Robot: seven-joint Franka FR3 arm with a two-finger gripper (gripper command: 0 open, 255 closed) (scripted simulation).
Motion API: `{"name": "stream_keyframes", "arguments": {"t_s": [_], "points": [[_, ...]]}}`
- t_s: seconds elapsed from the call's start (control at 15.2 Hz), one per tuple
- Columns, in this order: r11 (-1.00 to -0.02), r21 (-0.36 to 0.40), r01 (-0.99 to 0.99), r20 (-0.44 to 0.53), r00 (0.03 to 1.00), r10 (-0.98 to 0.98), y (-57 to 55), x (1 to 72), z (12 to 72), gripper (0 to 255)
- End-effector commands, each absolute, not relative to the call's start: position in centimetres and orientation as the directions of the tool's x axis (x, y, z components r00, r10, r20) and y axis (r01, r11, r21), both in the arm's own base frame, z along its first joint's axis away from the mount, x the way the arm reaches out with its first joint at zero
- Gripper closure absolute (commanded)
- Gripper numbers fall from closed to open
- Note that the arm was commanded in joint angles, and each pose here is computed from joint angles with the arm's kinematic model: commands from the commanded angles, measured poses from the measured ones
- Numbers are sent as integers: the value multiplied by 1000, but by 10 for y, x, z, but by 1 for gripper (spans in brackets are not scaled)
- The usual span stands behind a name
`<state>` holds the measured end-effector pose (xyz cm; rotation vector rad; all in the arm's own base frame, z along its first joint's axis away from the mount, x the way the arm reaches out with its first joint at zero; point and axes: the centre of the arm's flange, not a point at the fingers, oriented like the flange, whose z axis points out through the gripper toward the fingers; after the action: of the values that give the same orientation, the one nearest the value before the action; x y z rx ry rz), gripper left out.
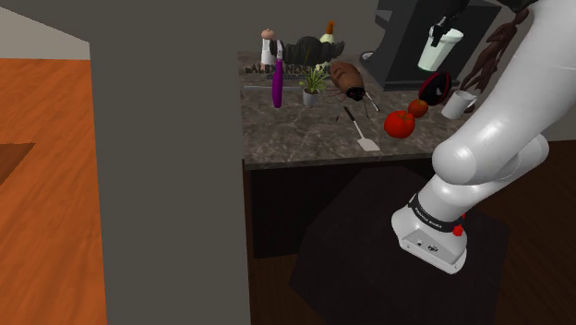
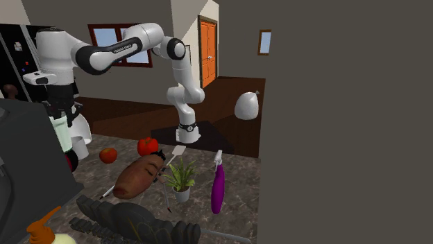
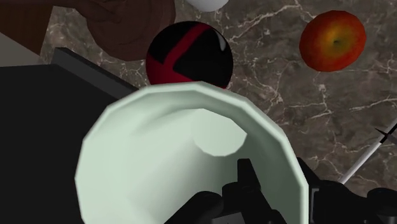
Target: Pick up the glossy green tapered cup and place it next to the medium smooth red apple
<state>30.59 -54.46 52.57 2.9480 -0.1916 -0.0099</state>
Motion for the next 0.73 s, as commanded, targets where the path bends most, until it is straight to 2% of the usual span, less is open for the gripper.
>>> {"name": "stream_keyframes", "arguments": {"t_s": [0.0, 0.66], "points": [[-974, 187, -128, 6, 992, -129, -544, 306, 515, 255], [-974, 187, -128, 6, 992, -129, -544, 306, 462, 255]]}}
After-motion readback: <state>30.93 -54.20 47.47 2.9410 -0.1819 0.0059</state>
